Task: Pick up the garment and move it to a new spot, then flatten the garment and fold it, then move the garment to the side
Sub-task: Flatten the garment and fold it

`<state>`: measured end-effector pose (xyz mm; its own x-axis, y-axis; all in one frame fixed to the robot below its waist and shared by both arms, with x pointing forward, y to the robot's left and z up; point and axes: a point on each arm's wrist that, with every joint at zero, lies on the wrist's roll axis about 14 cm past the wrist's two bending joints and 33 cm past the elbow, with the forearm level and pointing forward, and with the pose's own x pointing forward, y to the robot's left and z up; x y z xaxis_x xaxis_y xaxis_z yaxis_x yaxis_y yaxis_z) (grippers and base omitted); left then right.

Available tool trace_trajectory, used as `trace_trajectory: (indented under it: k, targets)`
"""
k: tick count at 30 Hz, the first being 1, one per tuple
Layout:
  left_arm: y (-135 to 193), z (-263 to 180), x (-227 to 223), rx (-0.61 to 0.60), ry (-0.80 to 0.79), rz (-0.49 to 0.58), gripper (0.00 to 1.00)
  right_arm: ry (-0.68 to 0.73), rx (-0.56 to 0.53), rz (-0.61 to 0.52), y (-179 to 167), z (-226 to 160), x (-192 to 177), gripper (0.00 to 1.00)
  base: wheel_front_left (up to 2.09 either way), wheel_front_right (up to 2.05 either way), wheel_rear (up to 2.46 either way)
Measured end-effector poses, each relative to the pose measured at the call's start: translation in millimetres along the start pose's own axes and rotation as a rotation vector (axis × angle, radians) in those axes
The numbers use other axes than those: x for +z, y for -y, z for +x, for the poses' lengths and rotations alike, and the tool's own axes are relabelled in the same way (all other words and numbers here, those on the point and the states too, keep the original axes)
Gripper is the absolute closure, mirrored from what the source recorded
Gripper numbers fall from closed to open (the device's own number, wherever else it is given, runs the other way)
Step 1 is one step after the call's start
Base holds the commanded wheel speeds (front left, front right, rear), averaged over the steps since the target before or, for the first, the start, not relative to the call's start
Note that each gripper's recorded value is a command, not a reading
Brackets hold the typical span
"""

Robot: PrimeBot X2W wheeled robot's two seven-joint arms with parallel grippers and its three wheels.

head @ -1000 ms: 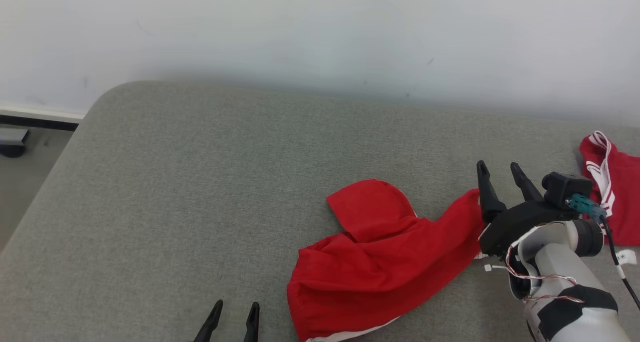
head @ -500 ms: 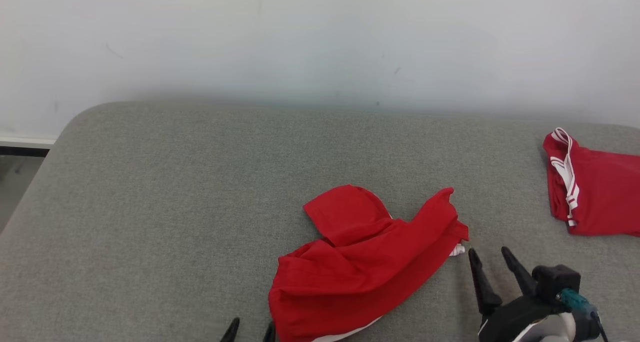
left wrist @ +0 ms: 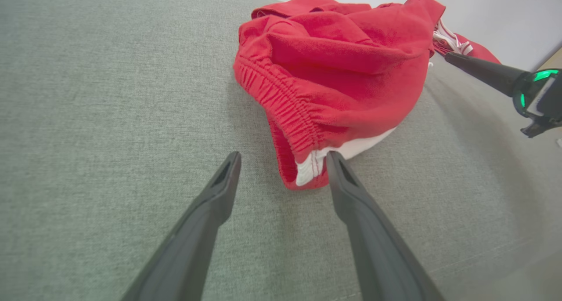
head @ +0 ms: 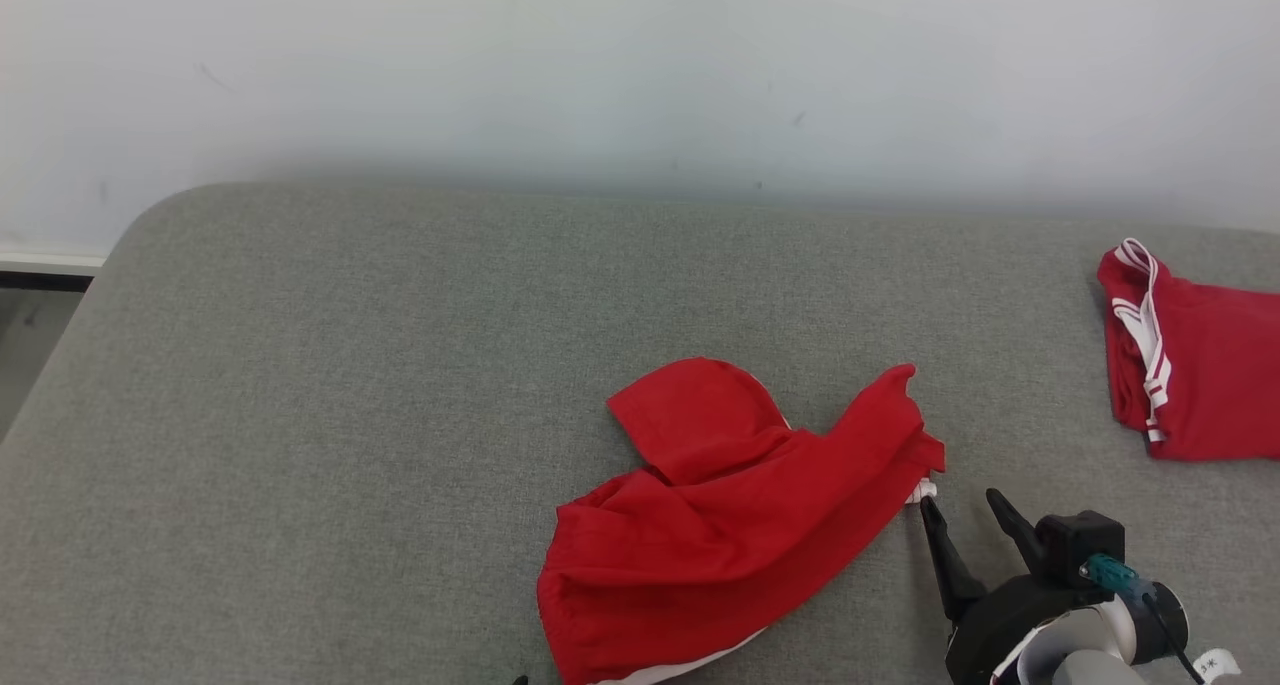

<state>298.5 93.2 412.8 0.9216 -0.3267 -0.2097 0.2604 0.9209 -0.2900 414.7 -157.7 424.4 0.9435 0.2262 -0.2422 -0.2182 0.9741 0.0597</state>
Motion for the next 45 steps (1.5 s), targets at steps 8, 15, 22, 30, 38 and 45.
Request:
trace_trajectory:
  k: [8,15,22,30,38,45]
  targets:
    - [-5.4,10.2,-7.7,-0.006,-0.045,0.011,0.00,-0.065,0.017,-0.028,-4.4,23.6,-7.9,0.00,0.00,0.00,0.00]
    - [0.0,11.1,-17.1,-0.030,-0.081,0.010,0.00,-0.096,0.032,-0.024,-11.1,34.1,-16.2,0.00,0.00,0.00,0.00]
    - [-2.4,8.1,-13.9,-0.014,-0.066,-0.007,0.00,-0.071,0.025,-0.036,-0.3,24.3,-15.3,0.00,0.00,0.00,0.00]
    - [2.9,8.5,-17.9,-0.030,-0.078,-0.012,0.00,-0.046,0.029,-0.050,2.9,9.5,-10.6,0.00,0.00,0.00,0.00]
    - [3.4,11.8,-16.7,-0.035,-0.077,-0.013,0.00,-0.088,0.045,-0.113,3.2,15.7,-12.7,0.00,0.00,0.00,0.00]
    - [4.0,14.0,-15.9,-0.038,-0.077,-0.009,0.00,-0.122,0.062,-0.112,-5.3,24.9,-18.5,0.00,0.00,0.00,0.00]
